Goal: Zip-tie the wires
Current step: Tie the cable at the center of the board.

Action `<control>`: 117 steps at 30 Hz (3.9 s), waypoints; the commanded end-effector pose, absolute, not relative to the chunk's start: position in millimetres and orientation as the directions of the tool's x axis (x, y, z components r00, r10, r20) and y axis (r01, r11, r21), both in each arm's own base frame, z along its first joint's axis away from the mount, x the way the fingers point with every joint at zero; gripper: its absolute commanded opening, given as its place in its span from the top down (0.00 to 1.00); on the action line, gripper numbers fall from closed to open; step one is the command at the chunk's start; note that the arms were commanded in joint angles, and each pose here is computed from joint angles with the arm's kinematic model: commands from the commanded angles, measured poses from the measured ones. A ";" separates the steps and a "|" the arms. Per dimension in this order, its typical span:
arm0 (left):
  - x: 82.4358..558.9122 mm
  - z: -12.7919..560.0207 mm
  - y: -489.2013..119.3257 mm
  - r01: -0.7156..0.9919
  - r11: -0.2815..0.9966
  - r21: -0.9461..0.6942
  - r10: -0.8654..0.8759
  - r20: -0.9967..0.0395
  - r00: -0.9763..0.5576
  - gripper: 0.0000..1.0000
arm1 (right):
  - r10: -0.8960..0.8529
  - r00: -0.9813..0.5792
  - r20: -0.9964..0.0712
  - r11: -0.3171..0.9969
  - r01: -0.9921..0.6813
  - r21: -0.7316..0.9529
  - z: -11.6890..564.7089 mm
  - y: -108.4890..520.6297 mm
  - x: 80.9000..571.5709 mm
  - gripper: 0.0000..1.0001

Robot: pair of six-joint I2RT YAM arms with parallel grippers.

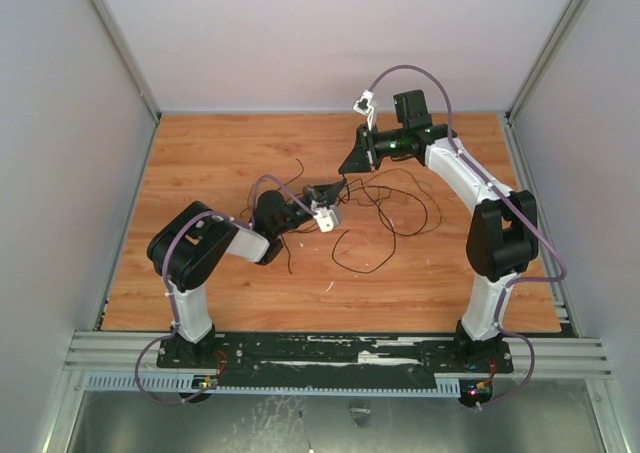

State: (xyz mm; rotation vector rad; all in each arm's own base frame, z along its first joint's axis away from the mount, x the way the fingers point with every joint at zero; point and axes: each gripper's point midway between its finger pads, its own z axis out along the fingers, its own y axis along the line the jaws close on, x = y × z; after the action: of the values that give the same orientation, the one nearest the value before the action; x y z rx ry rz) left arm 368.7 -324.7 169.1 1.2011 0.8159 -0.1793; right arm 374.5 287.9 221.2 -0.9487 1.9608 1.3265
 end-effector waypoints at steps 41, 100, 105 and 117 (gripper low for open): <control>366.9 200.7 -267.8 0.566 0.730 0.384 0.103 -0.880 0.463 0.52 | -0.199 -0.531 -0.824 0.289 -0.835 0.468 219.1 297.7 369.6 1.00; 376.1 211.1 -328.3 0.643 0.750 -0.155 -0.188 -0.982 -0.018 0.77 | -0.010 -0.516 -0.857 0.673 -0.637 0.376 234.7 299.9 396.5 1.00; 377.0 214.3 -328.1 0.641 0.751 -0.155 -0.194 -0.981 -0.010 0.81 | -0.013 -0.515 -0.857 0.673 -0.638 0.374 234.3 301.2 395.5 1.00; 384.2 208.4 -323.6 0.607 0.782 -0.143 -0.176 -0.984 -0.004 0.94 | -0.015 -0.515 -0.857 0.665 -0.646 0.376 236.7 304.7 391.9 1.00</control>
State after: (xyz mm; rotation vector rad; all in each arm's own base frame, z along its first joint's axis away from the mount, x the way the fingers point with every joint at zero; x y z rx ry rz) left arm 377.0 -320.5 197.3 0.3908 1.4885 -0.6607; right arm 394.6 302.5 216.0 -0.5201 2.0287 0.8697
